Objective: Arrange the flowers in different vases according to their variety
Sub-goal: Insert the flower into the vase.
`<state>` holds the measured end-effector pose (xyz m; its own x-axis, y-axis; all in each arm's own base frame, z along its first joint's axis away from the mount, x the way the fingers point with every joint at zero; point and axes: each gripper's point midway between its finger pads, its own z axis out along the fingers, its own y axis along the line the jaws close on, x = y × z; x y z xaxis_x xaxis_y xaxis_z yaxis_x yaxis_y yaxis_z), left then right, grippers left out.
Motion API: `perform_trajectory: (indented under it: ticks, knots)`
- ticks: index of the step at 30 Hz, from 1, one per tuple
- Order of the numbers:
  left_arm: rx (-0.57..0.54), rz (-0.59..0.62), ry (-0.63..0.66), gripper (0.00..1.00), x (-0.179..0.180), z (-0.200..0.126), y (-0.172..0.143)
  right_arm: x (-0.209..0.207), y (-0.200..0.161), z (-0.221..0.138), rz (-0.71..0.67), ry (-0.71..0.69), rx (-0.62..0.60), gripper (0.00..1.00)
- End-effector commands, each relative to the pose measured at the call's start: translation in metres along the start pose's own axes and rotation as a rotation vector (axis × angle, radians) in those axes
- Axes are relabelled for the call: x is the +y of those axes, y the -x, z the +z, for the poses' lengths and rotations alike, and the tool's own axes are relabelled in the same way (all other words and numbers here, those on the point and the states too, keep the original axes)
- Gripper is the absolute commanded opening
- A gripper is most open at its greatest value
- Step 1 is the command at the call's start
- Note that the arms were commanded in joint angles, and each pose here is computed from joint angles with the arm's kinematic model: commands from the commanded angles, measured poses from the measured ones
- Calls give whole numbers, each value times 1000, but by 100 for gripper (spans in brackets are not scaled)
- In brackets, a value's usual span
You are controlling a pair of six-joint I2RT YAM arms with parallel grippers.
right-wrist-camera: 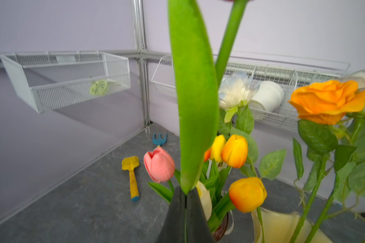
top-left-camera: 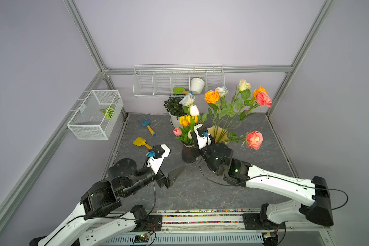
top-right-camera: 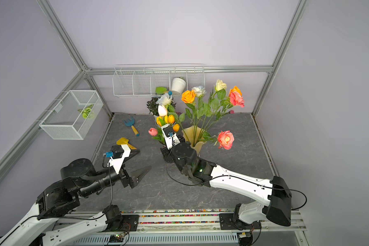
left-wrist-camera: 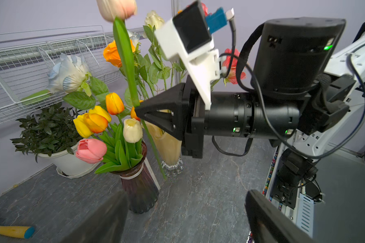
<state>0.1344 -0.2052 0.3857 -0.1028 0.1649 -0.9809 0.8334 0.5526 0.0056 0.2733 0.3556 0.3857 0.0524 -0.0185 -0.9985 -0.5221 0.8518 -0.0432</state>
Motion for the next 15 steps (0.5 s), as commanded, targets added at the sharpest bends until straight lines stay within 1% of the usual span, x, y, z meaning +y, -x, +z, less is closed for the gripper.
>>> perform_trajectory:
  ticks: [1, 7, 10, 12, 15]
  knots:
    - [-45, 2, 0, 91, 0, -1, 4, -13, 52, -9, 48, -29, -193, 0]
    - [-125, 23, 14, 91, 3, -8, 12, -25, 59, -6, 38, -74, -227, 0]
    - [-134, 24, 42, 91, 7, -9, 12, -30, 58, -1, 38, -87, -229, 0]
    - [-131, 20, 76, 91, 13, -9, 12, -34, 56, 2, 36, -99, -229, 0]
    - [-126, 8, 172, 91, 30, -5, 10, -42, 55, 7, 42, -115, -236, 0]
